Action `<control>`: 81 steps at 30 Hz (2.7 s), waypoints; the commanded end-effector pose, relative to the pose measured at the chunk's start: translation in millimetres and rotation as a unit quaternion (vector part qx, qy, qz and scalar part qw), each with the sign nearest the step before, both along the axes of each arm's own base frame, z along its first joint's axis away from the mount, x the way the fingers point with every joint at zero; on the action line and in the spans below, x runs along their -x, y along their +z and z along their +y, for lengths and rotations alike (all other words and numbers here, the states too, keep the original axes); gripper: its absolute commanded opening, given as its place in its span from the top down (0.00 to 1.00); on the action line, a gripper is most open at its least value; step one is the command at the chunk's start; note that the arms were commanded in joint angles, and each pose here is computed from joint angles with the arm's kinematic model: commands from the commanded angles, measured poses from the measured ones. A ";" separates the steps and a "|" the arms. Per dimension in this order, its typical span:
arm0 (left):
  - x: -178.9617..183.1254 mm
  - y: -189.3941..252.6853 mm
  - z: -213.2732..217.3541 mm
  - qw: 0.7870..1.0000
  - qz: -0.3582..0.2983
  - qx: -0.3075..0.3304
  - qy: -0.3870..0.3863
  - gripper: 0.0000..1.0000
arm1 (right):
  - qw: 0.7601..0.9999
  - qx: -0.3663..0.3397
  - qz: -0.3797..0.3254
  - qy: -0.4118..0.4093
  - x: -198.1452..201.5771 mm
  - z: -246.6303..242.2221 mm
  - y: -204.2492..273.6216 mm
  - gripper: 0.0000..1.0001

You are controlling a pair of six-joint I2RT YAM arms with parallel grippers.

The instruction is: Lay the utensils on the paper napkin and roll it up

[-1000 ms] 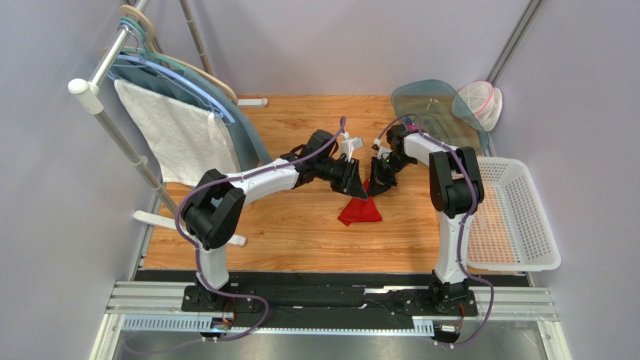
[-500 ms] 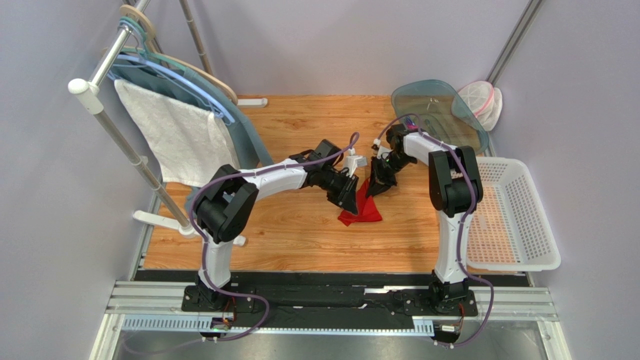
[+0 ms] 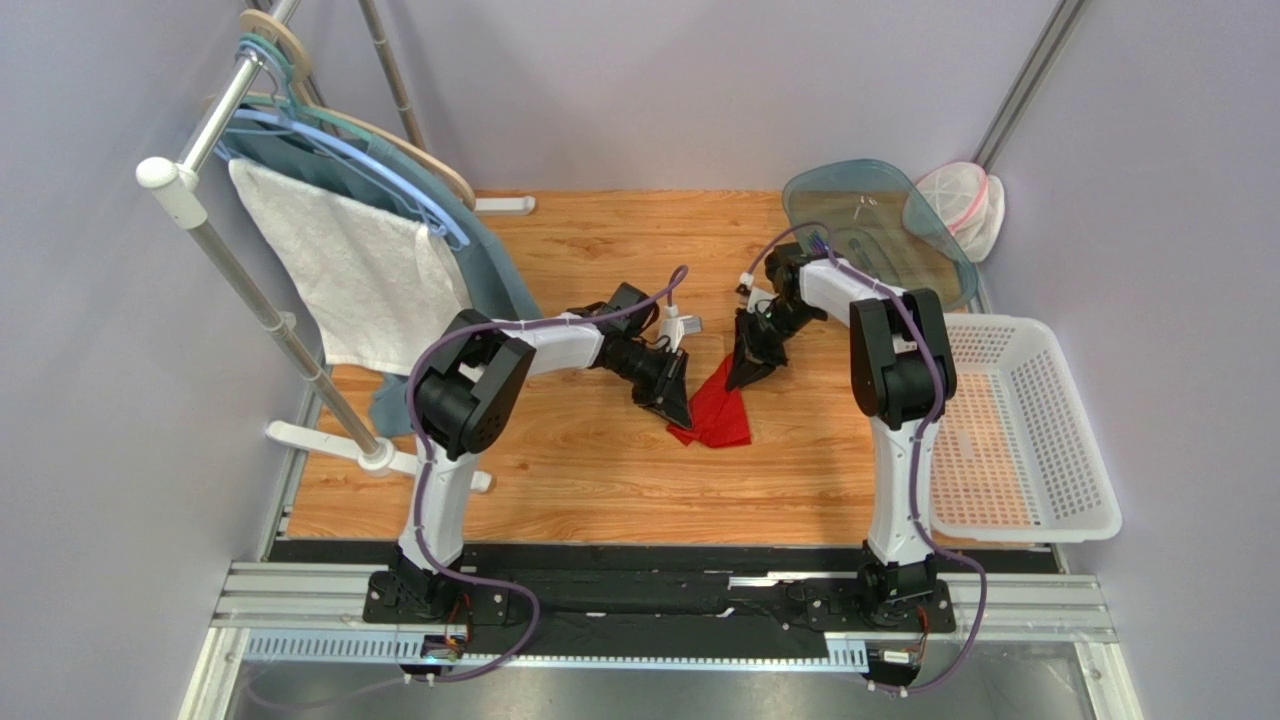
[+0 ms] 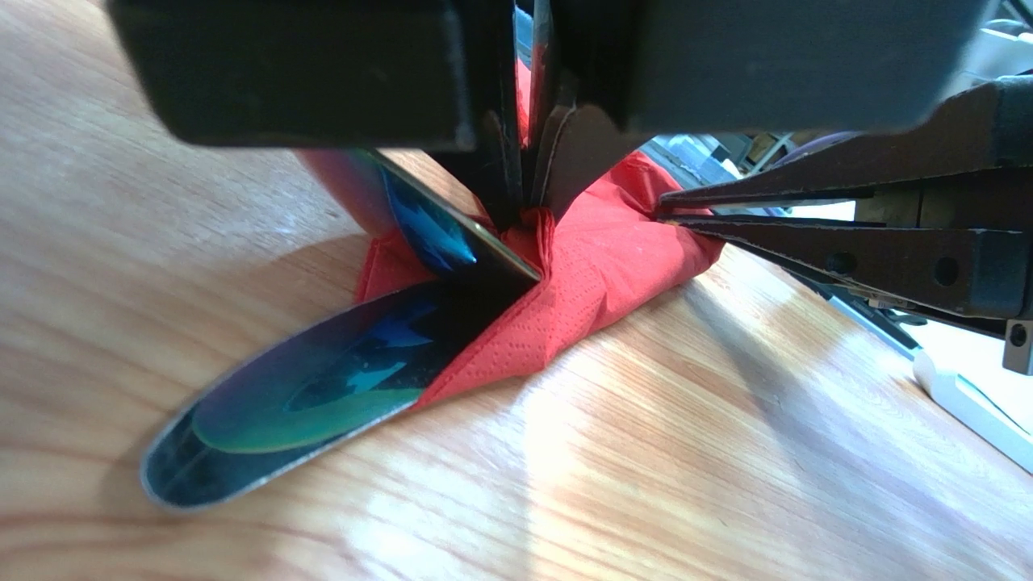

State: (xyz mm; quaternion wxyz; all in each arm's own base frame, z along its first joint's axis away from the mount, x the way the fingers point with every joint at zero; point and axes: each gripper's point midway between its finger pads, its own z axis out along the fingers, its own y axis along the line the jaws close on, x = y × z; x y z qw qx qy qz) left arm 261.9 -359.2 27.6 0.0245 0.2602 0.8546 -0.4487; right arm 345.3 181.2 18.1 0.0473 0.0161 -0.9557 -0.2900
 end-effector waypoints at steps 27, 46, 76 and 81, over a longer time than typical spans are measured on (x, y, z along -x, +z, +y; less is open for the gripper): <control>0.8 -48.1 15.2 0.994 0.086 -0.031 0.057 0.84 | 0.995 -0.075 -0.065 0.007 -4.7 22.8 37.6 0.84; 4.7 46.6 -20.7 0.994 0.019 0.103 0.003 0.72 | 0.998 -0.030 -0.054 0.028 -7.8 13.7 -24.4 0.87; 9.6 -44.8 8.7 0.988 0.134 0.046 0.053 0.83 | 0.989 -0.099 -0.107 -0.008 -18.5 29.0 79.3 0.65; 7.5 -47.2 8.3 0.988 0.140 0.046 0.057 0.83 | 0.990 -0.077 -0.106 -0.052 -9.0 21.2 76.7 0.60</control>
